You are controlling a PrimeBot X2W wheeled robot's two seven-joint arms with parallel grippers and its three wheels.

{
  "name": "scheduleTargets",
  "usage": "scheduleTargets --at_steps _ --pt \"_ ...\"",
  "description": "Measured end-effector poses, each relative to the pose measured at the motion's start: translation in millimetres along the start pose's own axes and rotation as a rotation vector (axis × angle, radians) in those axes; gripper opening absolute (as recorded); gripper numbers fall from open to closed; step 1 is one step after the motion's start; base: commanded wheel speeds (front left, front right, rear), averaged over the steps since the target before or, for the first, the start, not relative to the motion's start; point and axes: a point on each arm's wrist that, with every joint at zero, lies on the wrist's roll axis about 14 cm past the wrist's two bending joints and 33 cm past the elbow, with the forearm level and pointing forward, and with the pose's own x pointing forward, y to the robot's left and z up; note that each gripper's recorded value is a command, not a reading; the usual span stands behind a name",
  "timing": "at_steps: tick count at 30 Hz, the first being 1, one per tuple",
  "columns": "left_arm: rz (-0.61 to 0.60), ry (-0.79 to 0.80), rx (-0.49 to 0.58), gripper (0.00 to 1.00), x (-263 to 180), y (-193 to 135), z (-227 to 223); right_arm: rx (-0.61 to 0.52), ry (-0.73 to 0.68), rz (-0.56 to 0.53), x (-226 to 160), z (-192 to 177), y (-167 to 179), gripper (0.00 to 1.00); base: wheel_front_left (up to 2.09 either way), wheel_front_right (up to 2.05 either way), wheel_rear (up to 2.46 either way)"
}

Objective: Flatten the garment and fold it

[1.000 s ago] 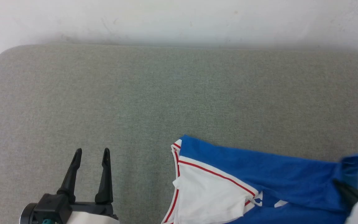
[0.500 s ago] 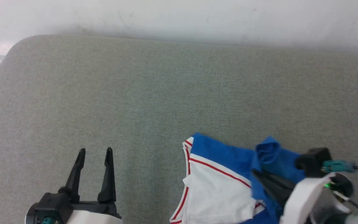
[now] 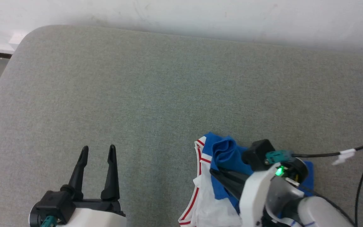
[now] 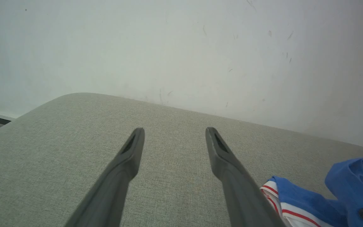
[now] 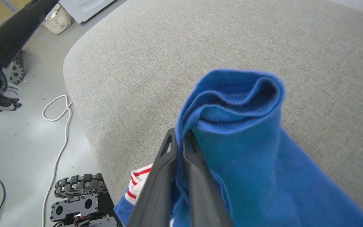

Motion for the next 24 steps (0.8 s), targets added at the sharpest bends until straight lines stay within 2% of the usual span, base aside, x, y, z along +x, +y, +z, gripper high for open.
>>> scheduleTargets --at_steps 6,17,18,20,21,24 --pt "0.006 0.014 -0.013 1.0 -2.0 -0.2 -5.1 -0.011 0.064 0.004 25.4 -19.5 6.7 0.0 0.0 0.0 0.0" --pt "0.004 0.015 -0.034 1.0 -6.8 -1.9 -7.1 -0.069 0.228 -0.062 54.1 -69.7 1.1 0.0 0.0 0.0 0.0" --pt "0.006 0.014 -0.036 1.0 -7.6 -1.9 -7.0 -0.073 0.231 -0.064 56.1 -70.7 1.6 0.11 0.0 0.0 0.0" --pt "0.005 0.013 -0.038 1.0 -9.2 -1.7 -7.0 -0.078 0.243 -0.069 59.0 -74.0 2.0 0.5 0.0 0.0 0.0" --pt "0.007 0.013 -0.038 1.0 -9.9 -1.4 -6.9 -0.085 0.249 -0.071 60.0 -75.0 2.4 1.0 0.0 0.0 0.0" --pt "0.008 0.01 -0.038 1.0 -11.3 -0.2 -6.2 -0.105 0.248 -0.06 62.6 -73.7 8.9 1.0 0.0 0.0 0.0"
